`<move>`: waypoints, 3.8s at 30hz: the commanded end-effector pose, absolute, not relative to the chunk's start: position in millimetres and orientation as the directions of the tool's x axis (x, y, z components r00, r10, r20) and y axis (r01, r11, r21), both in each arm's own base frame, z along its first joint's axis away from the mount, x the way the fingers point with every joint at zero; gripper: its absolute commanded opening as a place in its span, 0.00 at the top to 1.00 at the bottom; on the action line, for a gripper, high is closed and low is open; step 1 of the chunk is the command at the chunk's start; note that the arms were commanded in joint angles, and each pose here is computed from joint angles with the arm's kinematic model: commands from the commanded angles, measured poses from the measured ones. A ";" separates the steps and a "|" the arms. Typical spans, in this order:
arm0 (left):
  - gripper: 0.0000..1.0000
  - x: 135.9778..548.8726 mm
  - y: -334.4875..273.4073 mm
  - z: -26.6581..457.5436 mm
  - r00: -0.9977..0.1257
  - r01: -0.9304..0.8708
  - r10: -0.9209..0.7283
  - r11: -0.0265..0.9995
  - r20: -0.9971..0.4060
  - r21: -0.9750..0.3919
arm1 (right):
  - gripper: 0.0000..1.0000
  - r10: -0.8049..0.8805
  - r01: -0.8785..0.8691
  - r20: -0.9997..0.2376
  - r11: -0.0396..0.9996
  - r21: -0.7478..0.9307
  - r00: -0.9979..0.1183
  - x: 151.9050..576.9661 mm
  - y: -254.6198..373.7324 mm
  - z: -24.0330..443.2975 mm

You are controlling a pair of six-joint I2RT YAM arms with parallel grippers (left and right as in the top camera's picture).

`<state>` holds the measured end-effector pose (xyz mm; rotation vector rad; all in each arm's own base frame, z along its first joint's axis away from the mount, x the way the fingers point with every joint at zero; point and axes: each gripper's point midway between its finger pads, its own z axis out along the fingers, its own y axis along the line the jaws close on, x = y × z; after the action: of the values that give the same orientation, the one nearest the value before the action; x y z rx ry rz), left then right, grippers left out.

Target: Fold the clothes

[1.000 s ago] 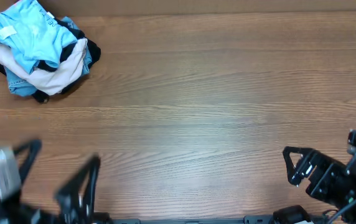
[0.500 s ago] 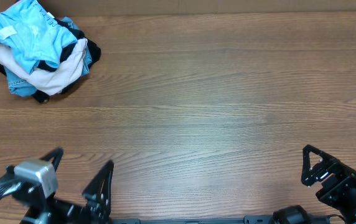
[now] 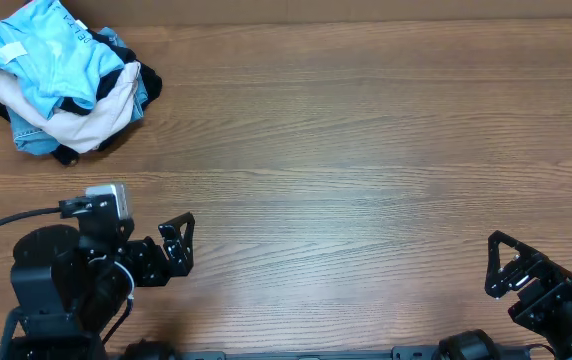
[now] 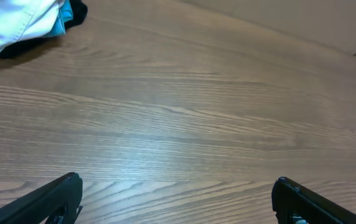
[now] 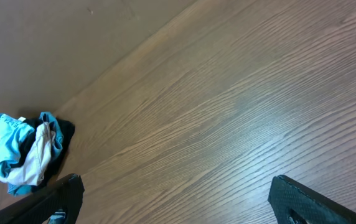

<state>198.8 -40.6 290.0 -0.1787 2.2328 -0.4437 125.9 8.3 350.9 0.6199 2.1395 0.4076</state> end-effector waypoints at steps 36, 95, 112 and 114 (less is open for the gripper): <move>0.00 198.2 -36.1 281.3 -0.666 -0.019 -0.287 0.929 -0.689 -0.369 | 0.00 0.544 0.248 -0.836 0.823 0.512 -0.079 171.6 -28.4 296.7; 0.00 194.7 -36.3 277.2 -0.681 -0.027 -0.288 0.929 -0.673 -0.369 | 0.00 0.193 -0.127 -0.980 0.972 0.197 -0.043 245.0 25.3 171.3; 0.00 225.0 -67.2 239.6 -0.377 0.352 -0.045 0.917 -0.925 -0.188 | 0.00 0.193 -0.127 -0.980 0.972 0.196 -0.043 245.0 25.4 171.2; 0.00 234.4 -69.4 221.6 -0.330 0.374 -0.044 0.911 -0.943 -0.173 | 0.00 0.193 -0.127 -0.980 0.972 0.197 -0.043 245.0 25.3 171.2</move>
<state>230.0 -62.3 247.3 0.1770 1.9012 -0.4201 244.7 26.8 173.5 0.0478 1.5960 0.2681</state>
